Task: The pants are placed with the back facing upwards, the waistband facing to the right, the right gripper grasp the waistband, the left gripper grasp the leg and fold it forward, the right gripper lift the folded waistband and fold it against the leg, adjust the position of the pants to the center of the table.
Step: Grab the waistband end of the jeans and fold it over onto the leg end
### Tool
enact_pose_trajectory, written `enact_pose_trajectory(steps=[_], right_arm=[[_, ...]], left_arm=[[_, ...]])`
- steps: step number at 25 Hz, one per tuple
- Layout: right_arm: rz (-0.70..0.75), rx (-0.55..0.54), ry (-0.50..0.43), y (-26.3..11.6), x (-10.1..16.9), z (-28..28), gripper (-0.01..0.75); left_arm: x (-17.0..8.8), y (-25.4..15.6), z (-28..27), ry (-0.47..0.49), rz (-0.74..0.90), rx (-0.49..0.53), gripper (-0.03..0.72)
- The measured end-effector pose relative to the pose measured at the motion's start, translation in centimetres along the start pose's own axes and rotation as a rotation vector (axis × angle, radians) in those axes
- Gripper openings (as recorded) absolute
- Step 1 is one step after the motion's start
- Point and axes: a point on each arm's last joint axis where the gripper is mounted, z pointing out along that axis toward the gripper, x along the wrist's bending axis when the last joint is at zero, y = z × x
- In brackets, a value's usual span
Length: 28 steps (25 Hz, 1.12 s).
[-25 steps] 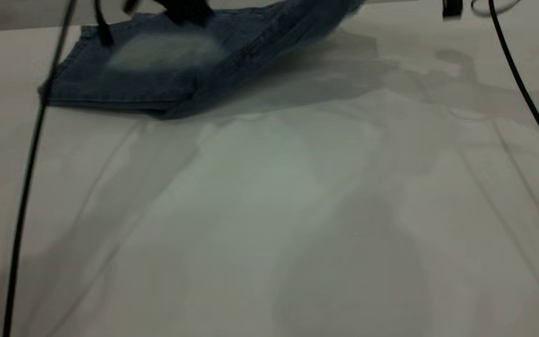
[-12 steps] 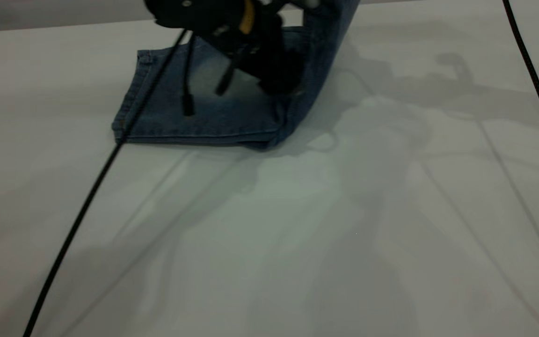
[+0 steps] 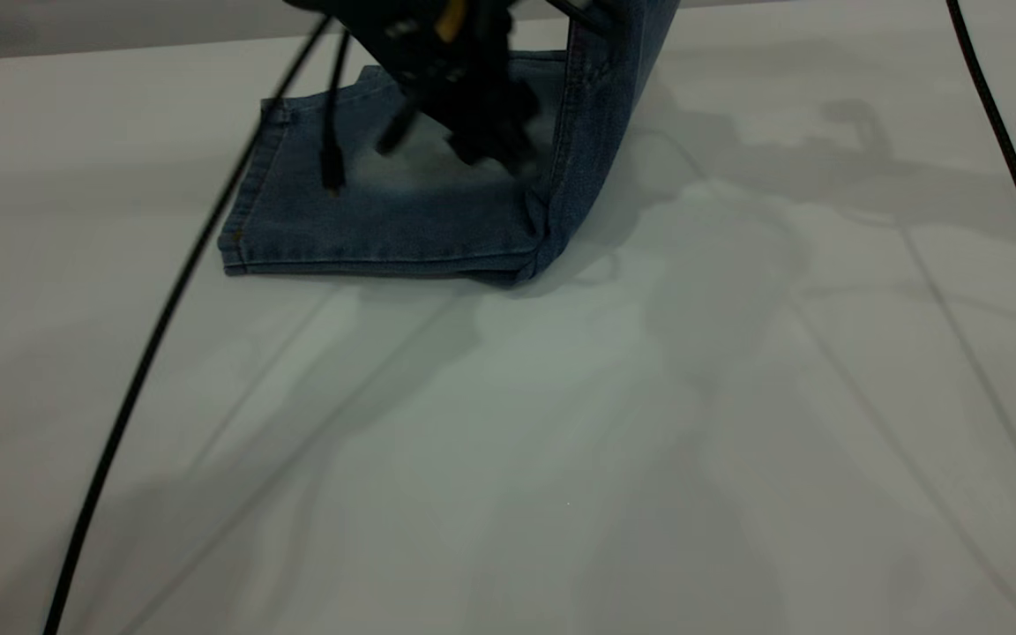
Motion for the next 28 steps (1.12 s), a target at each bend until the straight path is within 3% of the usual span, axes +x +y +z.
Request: enact_pose_trajectory(steps=[13,21,28], right_arm=[[-0.005,0.0,0.001,0.0,0.2,0.0,0.106],[-0.075,0.0,0.027,0.0,2.9,0.0,0.106],[-0.109,-0.005,0.037,0.0,4.4,-0.3,0.106]], left_arm=[[5.4,-4.1,0.7,0.087,-0.114,0.113,0.458],[3.0,-5.0,2.9,0.018,-0.119,0.113,0.458],[-0.2,-3.3,3.5,-0.049,-0.09,0.042,0.456]])
